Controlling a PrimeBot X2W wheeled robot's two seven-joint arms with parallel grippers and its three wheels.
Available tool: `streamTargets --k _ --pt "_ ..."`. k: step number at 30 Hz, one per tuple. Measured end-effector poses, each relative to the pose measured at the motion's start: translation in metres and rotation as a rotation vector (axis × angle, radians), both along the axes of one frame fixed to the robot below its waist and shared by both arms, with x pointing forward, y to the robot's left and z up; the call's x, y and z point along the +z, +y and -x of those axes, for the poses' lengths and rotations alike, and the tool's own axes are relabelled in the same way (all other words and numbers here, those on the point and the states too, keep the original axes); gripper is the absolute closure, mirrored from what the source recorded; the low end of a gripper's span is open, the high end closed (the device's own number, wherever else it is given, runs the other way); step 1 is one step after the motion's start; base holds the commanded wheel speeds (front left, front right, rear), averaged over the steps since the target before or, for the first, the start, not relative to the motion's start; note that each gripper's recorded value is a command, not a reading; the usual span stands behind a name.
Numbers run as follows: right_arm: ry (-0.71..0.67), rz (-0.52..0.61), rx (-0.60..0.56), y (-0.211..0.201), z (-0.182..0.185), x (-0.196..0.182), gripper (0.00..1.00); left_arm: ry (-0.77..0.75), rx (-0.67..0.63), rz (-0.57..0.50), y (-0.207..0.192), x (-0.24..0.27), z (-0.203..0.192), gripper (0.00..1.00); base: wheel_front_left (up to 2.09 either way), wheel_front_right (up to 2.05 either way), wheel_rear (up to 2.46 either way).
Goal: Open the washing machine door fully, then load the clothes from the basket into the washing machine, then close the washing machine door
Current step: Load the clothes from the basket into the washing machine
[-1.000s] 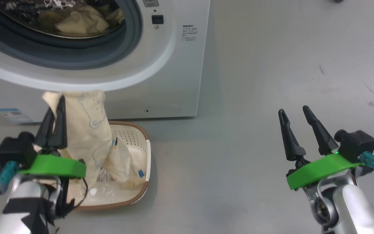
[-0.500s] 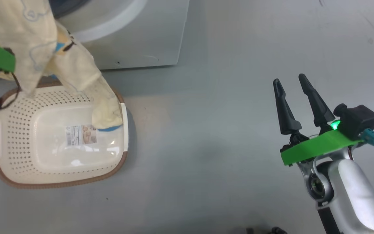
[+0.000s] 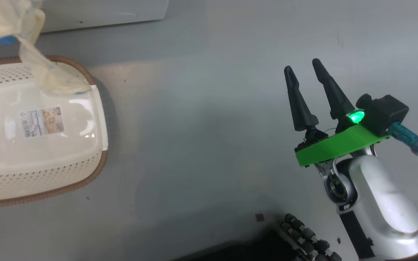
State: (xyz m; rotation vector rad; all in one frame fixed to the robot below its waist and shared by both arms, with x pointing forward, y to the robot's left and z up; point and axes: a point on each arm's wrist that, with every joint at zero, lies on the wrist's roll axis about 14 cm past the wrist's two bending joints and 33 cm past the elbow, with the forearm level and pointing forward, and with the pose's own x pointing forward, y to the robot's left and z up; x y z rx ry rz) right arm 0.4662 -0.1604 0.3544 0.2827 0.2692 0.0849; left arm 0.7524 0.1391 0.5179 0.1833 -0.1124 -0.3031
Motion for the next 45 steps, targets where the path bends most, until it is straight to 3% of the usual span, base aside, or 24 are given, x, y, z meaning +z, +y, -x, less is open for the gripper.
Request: streamTargets --k 5,14,24,25,26,34,45 --pt "0.007 0.008 -0.031 -0.013 -0.005 -0.008 0.00 -0.082 0.028 0.005 0.003 0.011 -0.031 1.00 0.00 0.00 0.00" --pt "0.039 0.016 -0.047 -0.020 -0.005 -0.023 0.00 0.075 0.045 -0.036 -0.004 -0.075 -0.051 1.00 0.00 0.00 0.00" --pt "0.047 0.018 -0.040 -0.019 -0.007 -0.029 0.00 0.102 0.047 -0.013 -0.013 -0.091 -0.060 1.00 0.00 0.00 0.00" --pt "0.047 0.017 -0.038 -0.018 -0.007 -0.028 0.00 0.104 0.045 -0.018 -0.013 -0.093 -0.059 0.15 0.00 0.00 0.00" --pt "0.047 0.016 -0.037 -0.018 -0.007 -0.028 0.00 0.102 0.042 -0.027 -0.014 -0.094 -0.058 0.00 0.00 0.00 0.00" --pt "0.020 0.019 -0.034 -0.017 -0.011 -0.020 0.00 0.126 0.033 -0.048 -0.017 -0.093 -0.051 0.00 0.00 0.00 0.00" --pt "-0.063 0.054 -0.009 -0.011 -0.023 0.007 0.00 0.166 0.007 0.010 -0.026 -0.077 -0.022 0.00 0.00 0.00 0.00"
